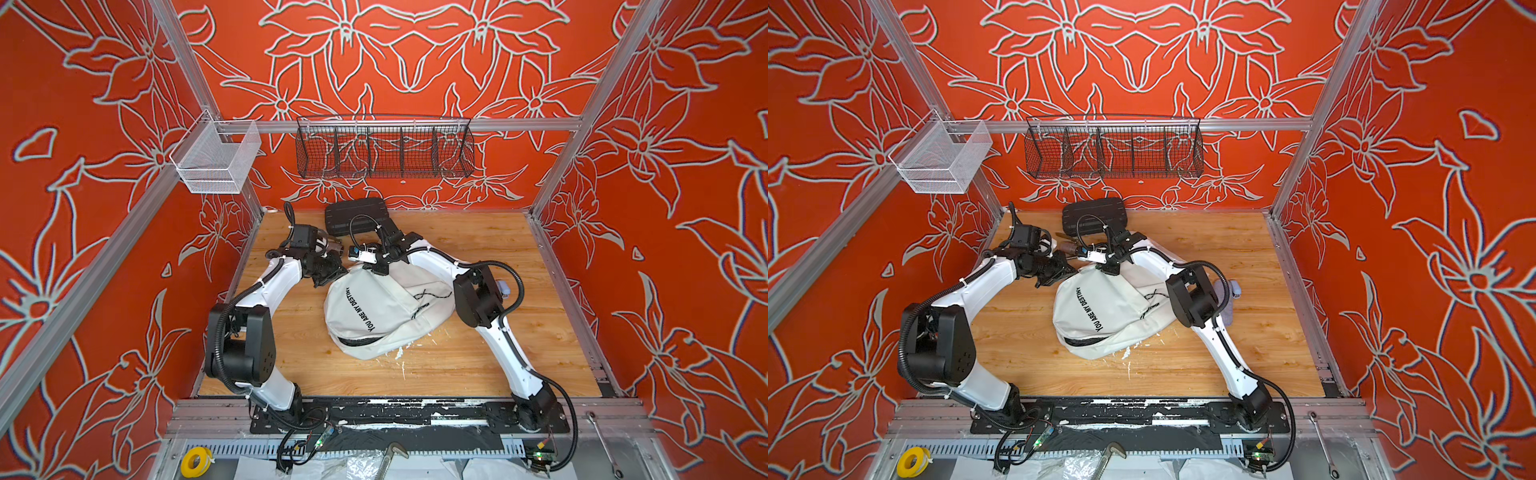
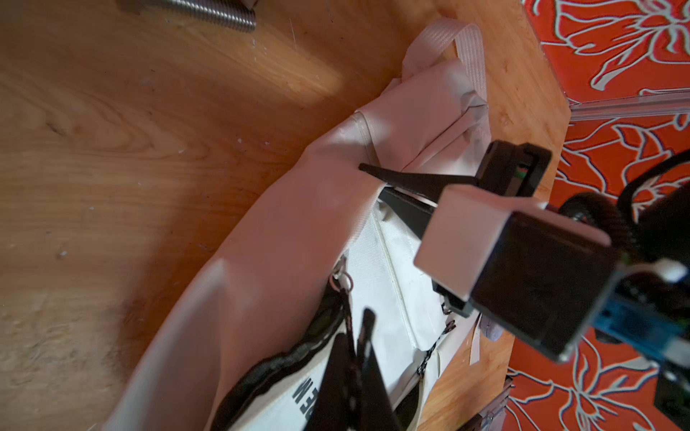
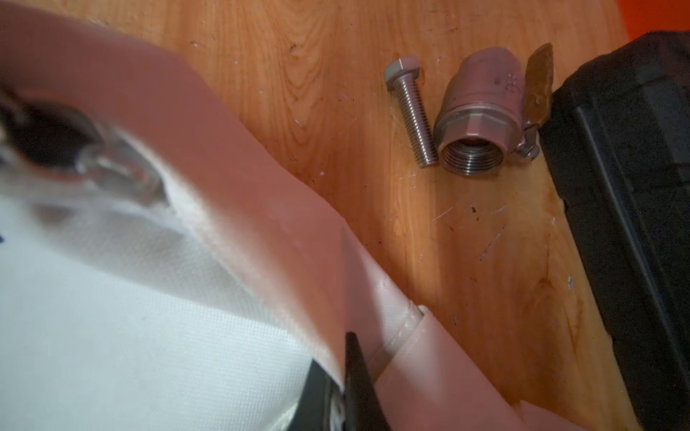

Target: Pack the student bag

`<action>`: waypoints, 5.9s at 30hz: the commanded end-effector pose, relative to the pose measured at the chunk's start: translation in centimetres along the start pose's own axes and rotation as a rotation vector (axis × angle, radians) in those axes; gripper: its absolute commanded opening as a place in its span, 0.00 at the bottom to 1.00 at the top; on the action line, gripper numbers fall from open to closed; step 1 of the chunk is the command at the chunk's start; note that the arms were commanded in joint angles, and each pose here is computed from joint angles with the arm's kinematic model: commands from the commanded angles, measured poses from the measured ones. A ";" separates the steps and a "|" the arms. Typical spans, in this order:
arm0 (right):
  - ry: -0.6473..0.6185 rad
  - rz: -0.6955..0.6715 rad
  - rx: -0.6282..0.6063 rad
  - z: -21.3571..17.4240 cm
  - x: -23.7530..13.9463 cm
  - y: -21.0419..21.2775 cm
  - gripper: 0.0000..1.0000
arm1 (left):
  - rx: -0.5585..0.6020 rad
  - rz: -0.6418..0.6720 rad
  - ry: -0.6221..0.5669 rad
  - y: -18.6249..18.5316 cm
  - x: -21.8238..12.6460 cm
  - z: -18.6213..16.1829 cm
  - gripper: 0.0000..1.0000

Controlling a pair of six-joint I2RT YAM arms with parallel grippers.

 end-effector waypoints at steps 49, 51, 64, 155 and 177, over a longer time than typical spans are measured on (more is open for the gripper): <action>-0.145 -0.123 0.220 -3.1 -14.5 -6.1 0.51 | 0.218 -0.184 -0.039 -6.8 -4.7 0.7 0.00; -0.225 -0.097 0.115 -1.0 -14.2 -4.7 0.54 | 0.240 -0.191 -0.047 -7.5 -4.8 0.8 0.00; -0.359 0.056 -0.078 5.0 -11.7 -1.7 0.53 | 0.326 -0.233 -0.069 -10.6 -6.1 1.1 0.00; -1.233 -0.574 1.193 -6.8 -34.1 -5.3 0.00 | 0.667 -0.364 -0.454 -19.9 -14.5 3.7 0.00; -0.557 -0.122 -0.376 5.1 -32.9 0.7 0.61 | 0.918 -0.597 -0.350 -28.3 -16.2 1.0 0.00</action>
Point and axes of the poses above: each gripper's point midway between its finger pads, its own x axis out along the fingers, its own y axis along the line the jaws close on, z = x × y, the point moved 8 cm from there along -x, back along the fingers, and after that the axes turned 7 degrees about x, right-handed, at the moved point
